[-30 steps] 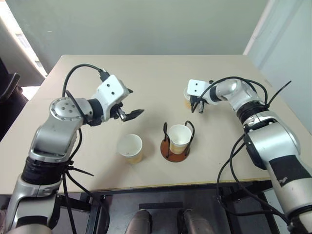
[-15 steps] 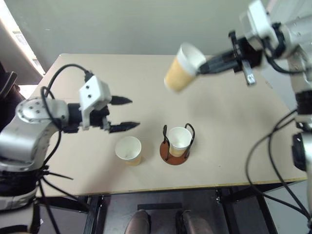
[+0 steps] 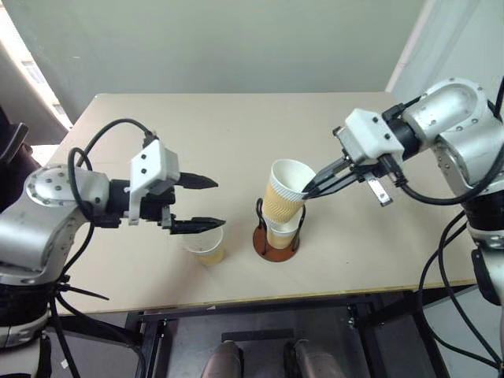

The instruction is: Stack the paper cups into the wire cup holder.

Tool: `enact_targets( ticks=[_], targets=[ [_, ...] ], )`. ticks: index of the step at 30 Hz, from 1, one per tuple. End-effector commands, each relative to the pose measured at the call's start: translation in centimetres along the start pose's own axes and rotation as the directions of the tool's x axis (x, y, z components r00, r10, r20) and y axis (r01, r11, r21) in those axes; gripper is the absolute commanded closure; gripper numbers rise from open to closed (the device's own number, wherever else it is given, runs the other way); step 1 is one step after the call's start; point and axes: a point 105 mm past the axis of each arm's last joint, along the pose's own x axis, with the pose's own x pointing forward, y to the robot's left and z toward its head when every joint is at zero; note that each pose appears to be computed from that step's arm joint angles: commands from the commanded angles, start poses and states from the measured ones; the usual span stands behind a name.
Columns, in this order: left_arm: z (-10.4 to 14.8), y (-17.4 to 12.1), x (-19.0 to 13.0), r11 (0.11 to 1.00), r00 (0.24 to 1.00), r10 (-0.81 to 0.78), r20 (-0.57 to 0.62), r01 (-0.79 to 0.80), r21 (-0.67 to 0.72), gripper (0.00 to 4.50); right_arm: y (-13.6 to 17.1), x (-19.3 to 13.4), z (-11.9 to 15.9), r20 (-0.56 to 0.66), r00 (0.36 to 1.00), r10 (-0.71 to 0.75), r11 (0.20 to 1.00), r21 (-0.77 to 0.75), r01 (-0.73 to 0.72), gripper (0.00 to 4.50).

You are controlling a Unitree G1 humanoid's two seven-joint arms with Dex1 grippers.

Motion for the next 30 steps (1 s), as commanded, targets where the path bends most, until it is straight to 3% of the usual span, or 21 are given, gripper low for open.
enact_targets(
  ticks=[1, 13, 18, 27, 28, 30],
  targets=[
    [0.6, 0.0, -0.4, 0.999, 1.0, 0.025, 0.0, -0.025, 0.042, 0.44, -0.2, 0.2, -0.4, -0.036, 0.999, -0.004, 1.0, -0.024, 0.003, 4.48],
    [-0.1, 0.1, -0.6, 0.998, 0.998, 0.048, -0.029, -0.047, 0.035, 0.44, 0.1, 0.9, -0.4, -0.045, 0.999, 0.03, 0.999, -0.044, -0.032, 4.48],
    [-0.4, 0.4, -0.9, 0.997, 0.997, 0.059, -0.056, -0.057, 0.045, 0.44, 0.4, 1.5, -0.7, -0.073, 0.996, 0.048, 0.997, -0.06, -0.053, 3.34],
    [-1.1, 1.6, -1.2, 0.993, 0.991, 0.1, -0.095, -0.093, 0.07, 0.44, -0.6, 1.2, -0.4, -0.056, 0.998, -0.013, 0.998, -0.065, 0.01, 0.26],
    [-1.7, 1.9, -1.4, 0.993, 0.986, 0.106, -0.13, -0.097, 0.072, 0.44, -0.6, 0.6, -0.1, -0.025, 0.999, -0.025, 0.999, -0.044, 0.024, 0.02],
    [-3.2, 2.4, -1.8, 0.992, 0.969, 0.11, -0.222, -0.092, 0.088, 0.44, -0.6, -0.6, 1.1, 0.08, 0.996, -0.047, 0.999, -0.004, 0.048, 0.02]
  ],
)
